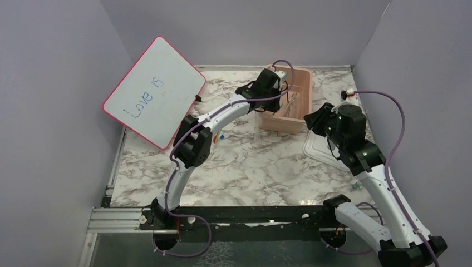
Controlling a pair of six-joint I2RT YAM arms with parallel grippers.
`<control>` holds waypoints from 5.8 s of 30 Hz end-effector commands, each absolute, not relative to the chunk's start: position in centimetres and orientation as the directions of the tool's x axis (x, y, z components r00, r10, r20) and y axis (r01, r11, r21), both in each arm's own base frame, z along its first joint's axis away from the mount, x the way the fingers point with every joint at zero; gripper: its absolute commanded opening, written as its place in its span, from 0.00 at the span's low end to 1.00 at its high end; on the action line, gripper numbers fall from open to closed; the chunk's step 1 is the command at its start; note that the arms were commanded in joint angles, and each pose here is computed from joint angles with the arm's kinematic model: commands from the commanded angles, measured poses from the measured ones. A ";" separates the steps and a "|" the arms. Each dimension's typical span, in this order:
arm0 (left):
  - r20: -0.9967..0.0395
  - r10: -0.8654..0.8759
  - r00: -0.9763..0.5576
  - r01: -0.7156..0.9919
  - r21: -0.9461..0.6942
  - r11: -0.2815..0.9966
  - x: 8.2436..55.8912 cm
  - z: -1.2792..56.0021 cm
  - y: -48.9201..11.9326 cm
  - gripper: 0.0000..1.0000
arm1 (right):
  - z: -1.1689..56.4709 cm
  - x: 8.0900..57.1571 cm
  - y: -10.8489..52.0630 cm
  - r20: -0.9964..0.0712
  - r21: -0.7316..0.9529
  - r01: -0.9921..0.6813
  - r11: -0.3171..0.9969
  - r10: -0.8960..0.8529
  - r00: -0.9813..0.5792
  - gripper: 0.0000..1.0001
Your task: Organize the chemistry lab equipment
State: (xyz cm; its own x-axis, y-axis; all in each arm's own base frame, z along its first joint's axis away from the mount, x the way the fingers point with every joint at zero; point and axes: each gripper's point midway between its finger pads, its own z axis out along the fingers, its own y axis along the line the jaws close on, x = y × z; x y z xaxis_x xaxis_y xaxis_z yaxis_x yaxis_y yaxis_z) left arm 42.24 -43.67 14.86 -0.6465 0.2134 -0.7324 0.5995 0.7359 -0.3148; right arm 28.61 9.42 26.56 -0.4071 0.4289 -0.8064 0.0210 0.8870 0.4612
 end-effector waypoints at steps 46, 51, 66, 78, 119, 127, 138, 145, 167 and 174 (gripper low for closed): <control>-0.970 -0.124 -0.208 0.081 -0.144 0.986 29.5 34.3 -13.0 0.74 | 16.1 29.8 32.4 -0.680 0.306 -0.269 0.913 0.012 -0.733 0.42; -0.980 -0.170 -0.107 0.062 -0.177 0.982 27.4 37.2 -10.4 0.75 | 13.5 32.8 37.7 -0.658 0.349 -0.218 0.912 0.073 -0.749 0.41; -0.977 -0.189 -0.102 0.168 -0.204 0.964 24.9 38.5 -10.5 0.81 | 6.0 39.7 42.3 -0.674 0.235 -0.112 0.966 0.079 -0.734 0.36; -0.979 -0.157 -0.130 0.163 -0.178 0.971 25.3 36.9 -10.7 0.83 | 2.6 40.1 41.8 -0.654 0.161 -0.091 0.983 0.037 -0.756 0.35; -0.916 -0.109 -0.386 0.220 -0.206 0.954 26.9 27.2 -15.6 0.84 | 21.4 44.5 36.0 -0.855 0.267 -0.271 0.925 0.098 -0.509 0.01; -0.897 -0.122 -0.425 0.153 -0.204 0.967 27.3 24.8 -15.1 0.85 | 16.9 42.1 35.5 -0.805 0.205 -0.353 0.913 -0.048 -0.591 0.31; -0.842 -0.139 -0.521 0.150 -0.251 0.956 26.5 21.0 -16.2 0.84 | 7.9 42.0 36.8 -0.679 0.145 -0.389 0.910 -0.195 -0.708 0.50; -0.844 -0.138 -0.519 0.146 -0.246 0.958 26.7 20.9 -16.2 0.85 | 4.6 42.1 36.4 -0.625 0.096 -0.374 0.922 -0.237 -0.744 0.49; -0.858 -0.130 -0.498 0.158 -0.237 0.959 26.9 21.7 -16.1 0.85 | 2.3 40.9 36.2 -0.530 0.088 -0.389 0.917 -0.287 -0.798 0.04; -0.868 -0.143 -0.476 0.156 -0.243 0.957 26.8 22.5 -15.8 0.85 | 7.9 41.7 36.6 -0.648 0.140 -0.375 0.916 -0.202 -0.735 0.01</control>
State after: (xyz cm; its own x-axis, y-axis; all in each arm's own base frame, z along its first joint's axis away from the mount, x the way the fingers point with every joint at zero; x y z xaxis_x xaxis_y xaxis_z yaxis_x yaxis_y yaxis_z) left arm 26.57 -15.81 20.42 -0.5251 -0.1136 -0.8434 0.1419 0.9655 -0.2184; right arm 41.27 36.30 3.18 -0.7783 -0.2689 -0.5674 -0.3893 0.9156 0.1001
